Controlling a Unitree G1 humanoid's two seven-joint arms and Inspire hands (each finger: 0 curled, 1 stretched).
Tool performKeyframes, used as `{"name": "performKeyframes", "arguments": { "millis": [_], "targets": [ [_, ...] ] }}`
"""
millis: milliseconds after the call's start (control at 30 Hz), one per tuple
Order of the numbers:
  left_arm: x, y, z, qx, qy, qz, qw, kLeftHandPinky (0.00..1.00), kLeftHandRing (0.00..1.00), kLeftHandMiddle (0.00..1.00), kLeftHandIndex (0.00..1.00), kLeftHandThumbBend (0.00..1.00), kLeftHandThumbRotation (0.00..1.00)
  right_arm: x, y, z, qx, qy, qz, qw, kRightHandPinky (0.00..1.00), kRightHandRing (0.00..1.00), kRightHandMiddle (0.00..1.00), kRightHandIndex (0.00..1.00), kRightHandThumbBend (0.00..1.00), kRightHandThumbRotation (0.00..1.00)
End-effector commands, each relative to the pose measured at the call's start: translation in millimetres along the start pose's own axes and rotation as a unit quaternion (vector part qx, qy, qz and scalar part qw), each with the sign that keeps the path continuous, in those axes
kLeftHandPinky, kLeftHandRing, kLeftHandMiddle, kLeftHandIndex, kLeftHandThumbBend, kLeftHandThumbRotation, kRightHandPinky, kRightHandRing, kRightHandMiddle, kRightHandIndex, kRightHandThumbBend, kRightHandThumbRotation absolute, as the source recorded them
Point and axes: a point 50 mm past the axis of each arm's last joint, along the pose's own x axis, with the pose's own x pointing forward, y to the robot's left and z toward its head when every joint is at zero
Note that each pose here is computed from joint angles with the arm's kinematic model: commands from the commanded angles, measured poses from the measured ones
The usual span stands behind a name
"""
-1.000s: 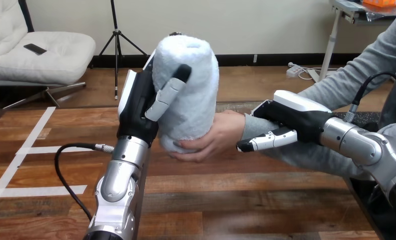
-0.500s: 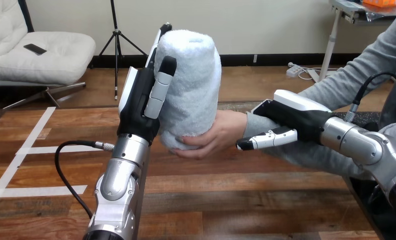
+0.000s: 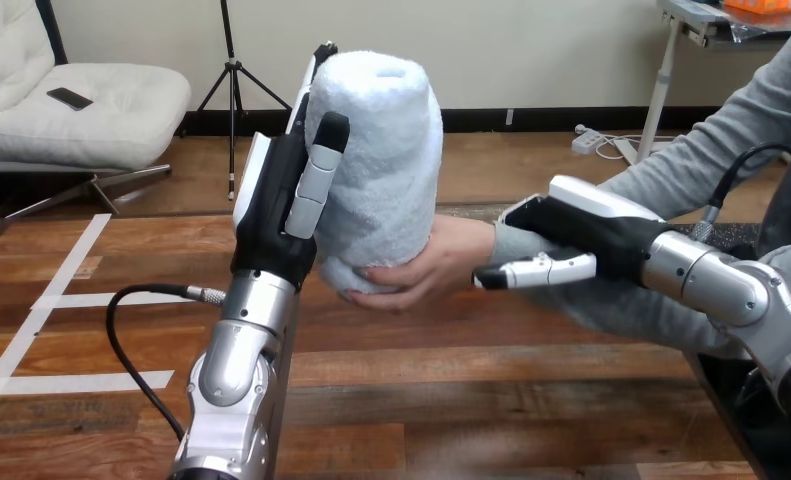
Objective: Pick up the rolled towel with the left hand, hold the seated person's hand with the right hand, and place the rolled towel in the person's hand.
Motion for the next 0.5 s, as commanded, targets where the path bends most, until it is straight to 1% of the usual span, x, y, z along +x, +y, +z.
{"name": "performKeyframes", "arguments": {
  "millis": [0, 167, 333, 467],
  "targets": [
    [7.5, 1.3, 13.9, 0.006, -0.032, 0.003, 0.9995, 1.00, 1.00, 1.00, 1.00, 1.00, 1.00, 3.8, -29.6, 19.2, -0.009, -0.045, -0.054, 0.9975, 0.57, 0.63, 0.66, 0.69, 1.00, 0.85],
    [5.9, 1.3, 15.0, -0.006, -0.036, 0.014, 0.9992, 1.00, 1.00, 1.00, 1.00, 1.00, 1.00, 2.7, -28.9, 18.9, 0.005, -0.053, -0.062, 0.9967, 0.61, 0.67, 0.69, 0.72, 1.00, 0.87],
    [4.2, 1.5, 15.9, -0.012, -0.039, 0.022, 0.9989, 1.00, 1.00, 1.00, 1.00, 1.00, 1.00, 2.0, -28.0, 17.9, 0.018, -0.057, -0.069, 0.9958, 0.63, 0.69, 0.71, 0.73, 1.00, 0.88],
    [2.8, 1.8, 16.6, -0.016, -0.040, 0.028, 0.9987, 1.00, 1.00, 1.00, 1.00, 1.00, 1.00, 1.5, -27.7, 17.4, 0.024, -0.059, -0.072, 0.9954, 0.66, 0.71, 0.72, 0.74, 1.00, 0.92]
  ]
}}
